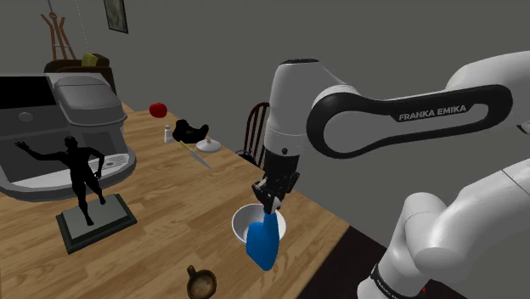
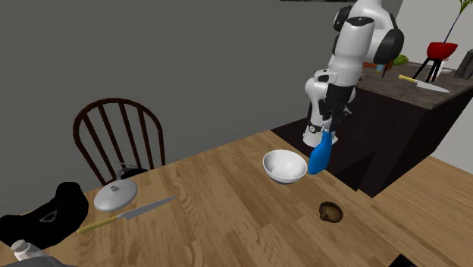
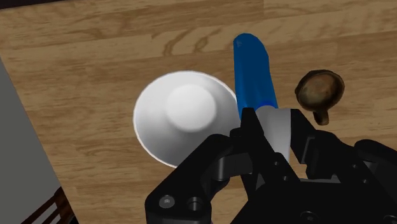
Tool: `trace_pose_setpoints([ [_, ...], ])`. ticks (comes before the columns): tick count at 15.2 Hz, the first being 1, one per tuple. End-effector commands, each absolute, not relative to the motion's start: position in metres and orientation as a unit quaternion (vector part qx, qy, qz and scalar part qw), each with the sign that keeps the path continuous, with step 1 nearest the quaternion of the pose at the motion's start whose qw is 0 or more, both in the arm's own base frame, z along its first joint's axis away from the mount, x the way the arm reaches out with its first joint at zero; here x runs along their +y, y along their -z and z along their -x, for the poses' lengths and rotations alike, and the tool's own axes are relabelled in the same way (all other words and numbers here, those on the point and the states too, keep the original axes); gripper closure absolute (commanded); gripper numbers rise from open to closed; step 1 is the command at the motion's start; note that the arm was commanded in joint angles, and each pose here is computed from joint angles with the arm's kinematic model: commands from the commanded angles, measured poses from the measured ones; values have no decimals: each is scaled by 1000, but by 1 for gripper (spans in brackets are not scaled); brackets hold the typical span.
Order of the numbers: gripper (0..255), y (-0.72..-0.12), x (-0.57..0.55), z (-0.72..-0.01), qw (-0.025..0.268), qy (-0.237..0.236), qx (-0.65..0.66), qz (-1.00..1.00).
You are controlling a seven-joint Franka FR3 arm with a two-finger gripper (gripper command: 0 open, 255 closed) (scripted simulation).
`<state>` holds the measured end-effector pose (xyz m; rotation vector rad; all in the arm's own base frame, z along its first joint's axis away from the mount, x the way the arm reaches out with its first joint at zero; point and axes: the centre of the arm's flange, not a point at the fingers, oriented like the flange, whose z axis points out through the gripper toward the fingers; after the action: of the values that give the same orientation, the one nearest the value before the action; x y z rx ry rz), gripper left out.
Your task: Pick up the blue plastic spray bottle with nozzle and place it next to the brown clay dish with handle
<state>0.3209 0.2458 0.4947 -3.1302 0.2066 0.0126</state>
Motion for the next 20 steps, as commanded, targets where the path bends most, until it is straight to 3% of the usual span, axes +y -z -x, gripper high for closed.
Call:
trace_pose_setpoints([
  [1, 255, -483, 246, -321, 2, -4, 66, 998],
  [11, 255, -431, 246, -321, 2, -4, 66, 998],
  [18, 255, -431, 246, -321, 2, -4, 66, 998],
  [19, 0, -431, 246, -321, 2, -4, 66, 998],
  [20, 0, -431, 246, -321, 2, -4, 66, 998],
])
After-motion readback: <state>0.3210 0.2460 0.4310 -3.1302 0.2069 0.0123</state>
